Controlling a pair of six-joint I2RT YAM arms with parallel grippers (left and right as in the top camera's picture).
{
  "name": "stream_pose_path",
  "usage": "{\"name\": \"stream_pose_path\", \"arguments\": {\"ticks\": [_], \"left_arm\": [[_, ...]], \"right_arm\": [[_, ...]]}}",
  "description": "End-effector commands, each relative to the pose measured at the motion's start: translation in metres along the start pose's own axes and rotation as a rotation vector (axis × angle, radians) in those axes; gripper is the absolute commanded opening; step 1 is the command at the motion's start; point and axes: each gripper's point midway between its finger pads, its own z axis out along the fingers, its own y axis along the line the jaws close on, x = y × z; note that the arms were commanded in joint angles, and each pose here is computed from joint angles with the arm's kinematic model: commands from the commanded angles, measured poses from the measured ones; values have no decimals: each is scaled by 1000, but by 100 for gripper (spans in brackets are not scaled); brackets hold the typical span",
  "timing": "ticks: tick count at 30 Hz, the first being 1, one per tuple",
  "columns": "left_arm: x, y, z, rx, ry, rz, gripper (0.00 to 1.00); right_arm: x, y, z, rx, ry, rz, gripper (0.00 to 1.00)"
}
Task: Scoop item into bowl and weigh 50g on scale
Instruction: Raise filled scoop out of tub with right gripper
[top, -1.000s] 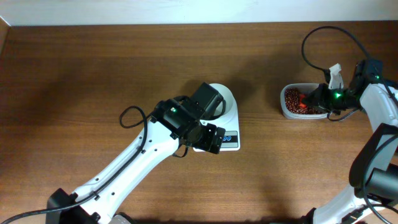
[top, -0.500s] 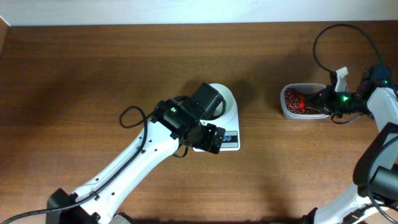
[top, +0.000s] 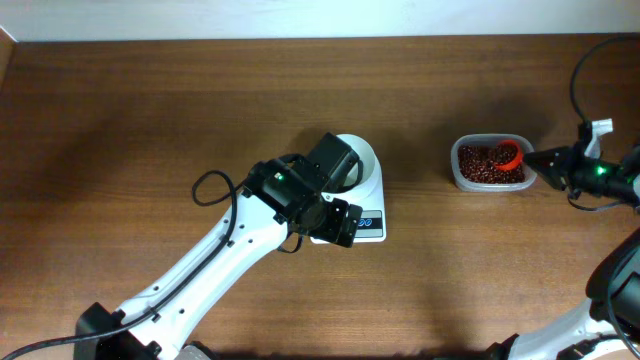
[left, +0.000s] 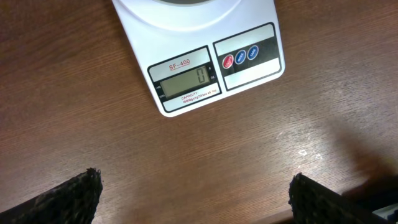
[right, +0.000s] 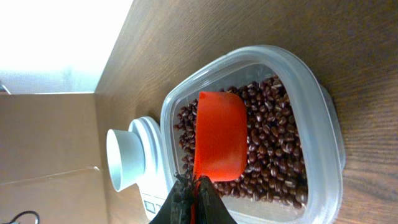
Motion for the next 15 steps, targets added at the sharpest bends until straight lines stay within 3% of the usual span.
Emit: {"name": "stream_pose_path", "arguments": {"ticks": [1,15], "left_arm": [[1,-1,-5,12,-12,10,99],[1,-1,-5,12,-12,10,99]], "right_arm": [[2,3,-2,-52,-2,18,4],[4,12,-6,-116,-1,52,4]]}}
